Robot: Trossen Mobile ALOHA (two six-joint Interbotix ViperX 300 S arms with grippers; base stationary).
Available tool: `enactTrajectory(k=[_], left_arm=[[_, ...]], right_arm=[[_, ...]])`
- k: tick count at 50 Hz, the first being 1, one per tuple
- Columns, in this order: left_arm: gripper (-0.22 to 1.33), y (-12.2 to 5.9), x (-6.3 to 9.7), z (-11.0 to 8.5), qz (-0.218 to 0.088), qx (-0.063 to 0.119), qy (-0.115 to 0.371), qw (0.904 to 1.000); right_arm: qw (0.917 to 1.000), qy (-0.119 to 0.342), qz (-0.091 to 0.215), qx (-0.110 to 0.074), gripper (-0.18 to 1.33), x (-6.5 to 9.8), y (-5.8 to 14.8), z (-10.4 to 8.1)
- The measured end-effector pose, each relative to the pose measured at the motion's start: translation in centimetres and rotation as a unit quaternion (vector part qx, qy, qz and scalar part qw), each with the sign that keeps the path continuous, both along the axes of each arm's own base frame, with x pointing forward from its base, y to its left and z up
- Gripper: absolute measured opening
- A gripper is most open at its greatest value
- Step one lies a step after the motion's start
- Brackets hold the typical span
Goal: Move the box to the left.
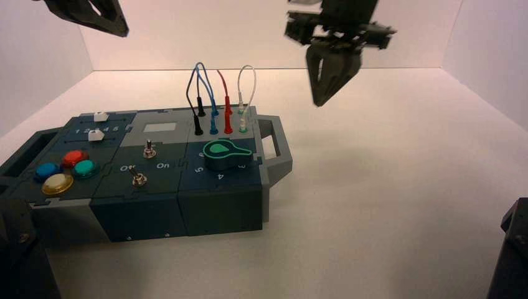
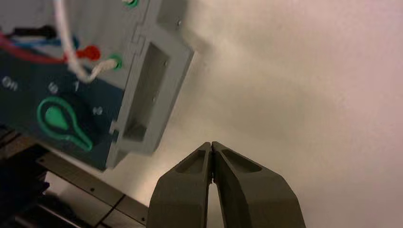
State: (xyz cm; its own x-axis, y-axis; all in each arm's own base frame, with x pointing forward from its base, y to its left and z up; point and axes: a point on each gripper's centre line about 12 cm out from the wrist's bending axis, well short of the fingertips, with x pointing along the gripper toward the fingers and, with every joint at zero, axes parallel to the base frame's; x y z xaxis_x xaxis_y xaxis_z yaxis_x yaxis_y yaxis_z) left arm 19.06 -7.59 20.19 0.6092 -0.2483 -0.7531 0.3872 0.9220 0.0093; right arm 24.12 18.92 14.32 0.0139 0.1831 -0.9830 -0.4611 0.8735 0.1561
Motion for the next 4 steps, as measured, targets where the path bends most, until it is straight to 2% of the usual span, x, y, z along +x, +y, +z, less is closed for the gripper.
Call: enactTrajectory(k=[4], left_arm=[[-0.16, 0.25, 0.16, 0.09, 0.007, -0.002, -0.004, 1.0]], right_arm=[[1.0, -0.006, -0.001, 0.005, -0.14, -0.5, -0.33, 0.3]])
